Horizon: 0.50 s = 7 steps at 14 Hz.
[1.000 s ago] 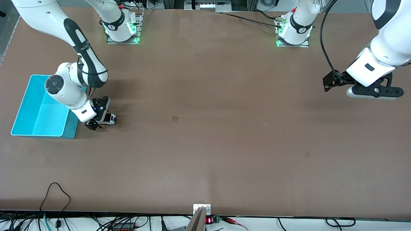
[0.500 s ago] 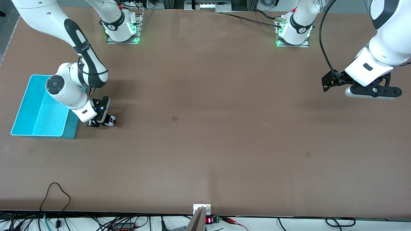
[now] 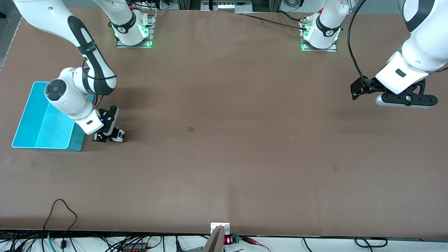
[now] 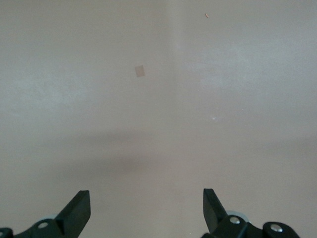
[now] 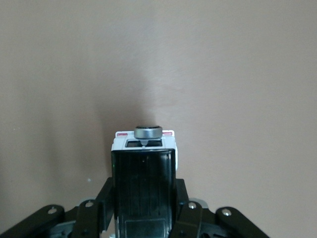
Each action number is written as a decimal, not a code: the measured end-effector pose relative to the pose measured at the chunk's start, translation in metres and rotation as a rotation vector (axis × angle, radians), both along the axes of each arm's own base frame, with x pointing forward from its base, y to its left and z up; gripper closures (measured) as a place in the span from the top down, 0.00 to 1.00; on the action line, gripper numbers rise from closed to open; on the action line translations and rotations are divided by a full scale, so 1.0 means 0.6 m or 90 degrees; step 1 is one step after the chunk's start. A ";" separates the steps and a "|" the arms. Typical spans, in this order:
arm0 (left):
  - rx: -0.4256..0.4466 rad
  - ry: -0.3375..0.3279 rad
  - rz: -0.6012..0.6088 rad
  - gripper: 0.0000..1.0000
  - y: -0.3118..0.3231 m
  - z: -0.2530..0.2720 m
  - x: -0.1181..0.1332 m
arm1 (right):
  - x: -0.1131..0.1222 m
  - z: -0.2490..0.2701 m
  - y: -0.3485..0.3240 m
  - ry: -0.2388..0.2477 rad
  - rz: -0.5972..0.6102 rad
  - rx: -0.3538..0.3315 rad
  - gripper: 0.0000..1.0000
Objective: Wind and store white jeep toy
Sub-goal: 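Lift the jeep with the right gripper and carry it over the bin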
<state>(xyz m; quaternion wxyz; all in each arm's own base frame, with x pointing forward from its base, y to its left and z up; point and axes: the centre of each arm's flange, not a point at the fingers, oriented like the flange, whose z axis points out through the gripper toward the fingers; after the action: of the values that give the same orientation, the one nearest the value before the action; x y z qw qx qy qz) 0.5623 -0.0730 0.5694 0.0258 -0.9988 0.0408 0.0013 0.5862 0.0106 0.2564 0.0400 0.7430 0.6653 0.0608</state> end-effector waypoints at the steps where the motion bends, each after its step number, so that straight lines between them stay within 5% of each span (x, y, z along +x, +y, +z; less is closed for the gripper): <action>1: 0.000 0.000 0.000 1.00 0.000 0.000 0.000 | 0.013 0.030 -0.001 0.009 -0.015 0.002 0.51; 7: 0.000 0.000 0.000 1.00 0.000 0.000 0.000 | 0.038 0.182 -0.038 0.023 -0.259 0.027 0.51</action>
<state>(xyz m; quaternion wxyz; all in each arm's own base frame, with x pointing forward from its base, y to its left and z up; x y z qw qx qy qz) 0.5623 -0.0730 0.5694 0.0258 -0.9988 0.0408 0.0012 0.6088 -0.0121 0.3656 0.0241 0.8639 0.5004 0.0521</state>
